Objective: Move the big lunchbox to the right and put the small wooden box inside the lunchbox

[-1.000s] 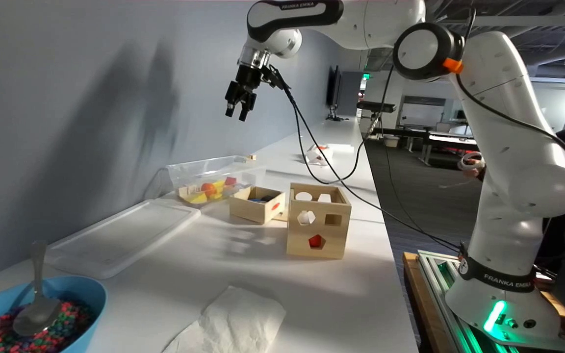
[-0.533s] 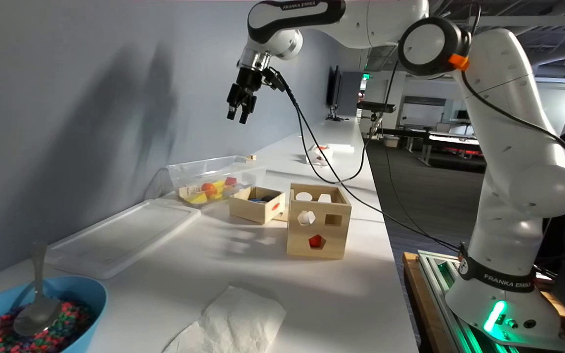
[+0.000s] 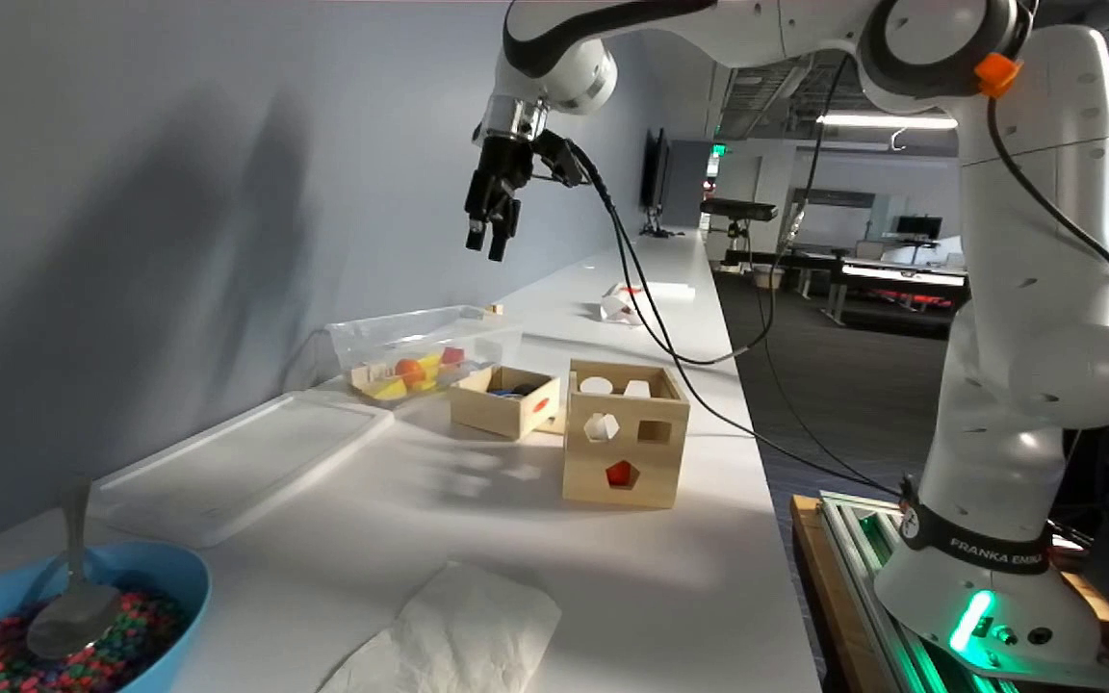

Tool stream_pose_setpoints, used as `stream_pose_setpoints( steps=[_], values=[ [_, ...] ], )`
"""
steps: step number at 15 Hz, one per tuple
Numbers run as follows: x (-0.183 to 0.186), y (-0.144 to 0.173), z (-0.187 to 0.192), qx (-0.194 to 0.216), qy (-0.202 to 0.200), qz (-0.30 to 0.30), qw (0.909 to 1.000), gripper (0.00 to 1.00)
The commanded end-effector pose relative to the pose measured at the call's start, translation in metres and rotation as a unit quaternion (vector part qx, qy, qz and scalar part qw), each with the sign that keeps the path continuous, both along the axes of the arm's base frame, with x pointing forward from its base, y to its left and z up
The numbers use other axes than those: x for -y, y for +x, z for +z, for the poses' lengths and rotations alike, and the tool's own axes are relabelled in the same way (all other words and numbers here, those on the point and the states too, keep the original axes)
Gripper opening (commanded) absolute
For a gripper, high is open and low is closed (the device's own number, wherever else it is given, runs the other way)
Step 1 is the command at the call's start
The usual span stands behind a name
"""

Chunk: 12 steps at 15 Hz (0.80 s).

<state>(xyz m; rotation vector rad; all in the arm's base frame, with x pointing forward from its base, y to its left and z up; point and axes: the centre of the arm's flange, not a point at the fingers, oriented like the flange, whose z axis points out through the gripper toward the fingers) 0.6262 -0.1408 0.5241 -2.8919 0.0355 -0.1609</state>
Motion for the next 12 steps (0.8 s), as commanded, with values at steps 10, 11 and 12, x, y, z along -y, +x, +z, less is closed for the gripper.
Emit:
stream_pose_setpoints(
  steps=[10,11,12],
  values=[
    [-0.002,-0.041,-0.093,-0.043,-0.038,-0.125,0.9905,1.0],
    [-0.009,-0.038,-0.097,-0.044,-0.045,-0.12,0.9908,1.0],
    [-0.022,-0.033,-0.103,-0.041,-0.045,-0.113,0.9917,1.0]
  ],
)
